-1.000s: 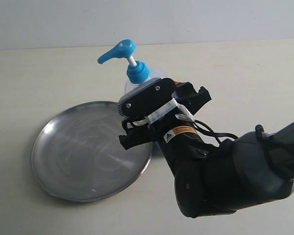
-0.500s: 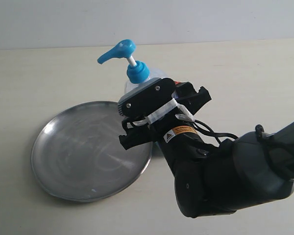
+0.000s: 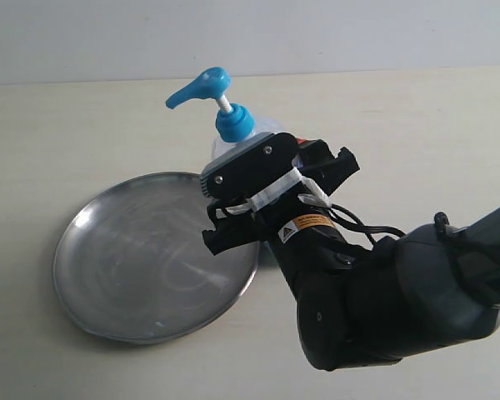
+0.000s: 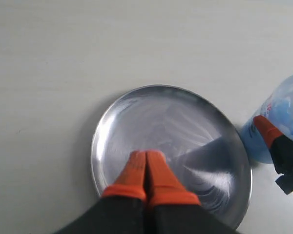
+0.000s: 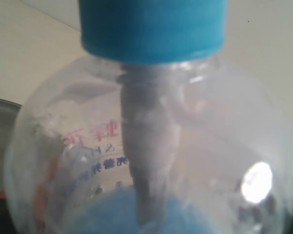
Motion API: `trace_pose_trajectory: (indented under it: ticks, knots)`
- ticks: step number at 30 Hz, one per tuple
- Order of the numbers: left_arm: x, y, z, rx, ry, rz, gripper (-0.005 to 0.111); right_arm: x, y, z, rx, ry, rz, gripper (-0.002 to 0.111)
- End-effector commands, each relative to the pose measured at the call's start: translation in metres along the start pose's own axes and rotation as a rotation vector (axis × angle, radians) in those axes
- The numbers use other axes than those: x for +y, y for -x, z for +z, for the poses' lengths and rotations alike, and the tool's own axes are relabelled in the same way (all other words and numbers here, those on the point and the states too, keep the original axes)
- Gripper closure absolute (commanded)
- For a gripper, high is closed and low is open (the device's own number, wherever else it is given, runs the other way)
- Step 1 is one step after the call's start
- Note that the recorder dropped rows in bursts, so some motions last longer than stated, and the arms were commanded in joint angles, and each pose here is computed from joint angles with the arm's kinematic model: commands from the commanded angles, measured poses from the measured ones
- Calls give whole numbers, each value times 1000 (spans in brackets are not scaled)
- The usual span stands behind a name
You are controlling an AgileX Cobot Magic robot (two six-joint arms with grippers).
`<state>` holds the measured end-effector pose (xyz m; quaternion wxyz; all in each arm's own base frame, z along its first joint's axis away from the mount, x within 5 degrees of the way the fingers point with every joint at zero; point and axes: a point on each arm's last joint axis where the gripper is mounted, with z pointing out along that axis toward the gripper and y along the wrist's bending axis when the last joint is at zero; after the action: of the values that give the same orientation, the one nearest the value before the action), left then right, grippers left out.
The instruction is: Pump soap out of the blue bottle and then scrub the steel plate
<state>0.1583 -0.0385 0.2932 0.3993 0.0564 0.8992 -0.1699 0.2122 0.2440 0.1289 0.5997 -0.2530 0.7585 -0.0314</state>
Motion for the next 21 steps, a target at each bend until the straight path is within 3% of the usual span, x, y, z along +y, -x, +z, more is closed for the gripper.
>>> trace_pose_trajectory:
  ticks: [1, 11, 21]
  knots:
    - [-3, 14, 2, 42, -30, 14, 107, 2, 4, 0, -25, 13, -3, 108]
    - [-13, 51, 0, 118, -94, 66, 107, 2, 4, 0, -26, 15, -4, 108]
    - [-29, 89, -1, 104, -166, 153, 107, 2, 4, 0, -29, 18, -7, 108]
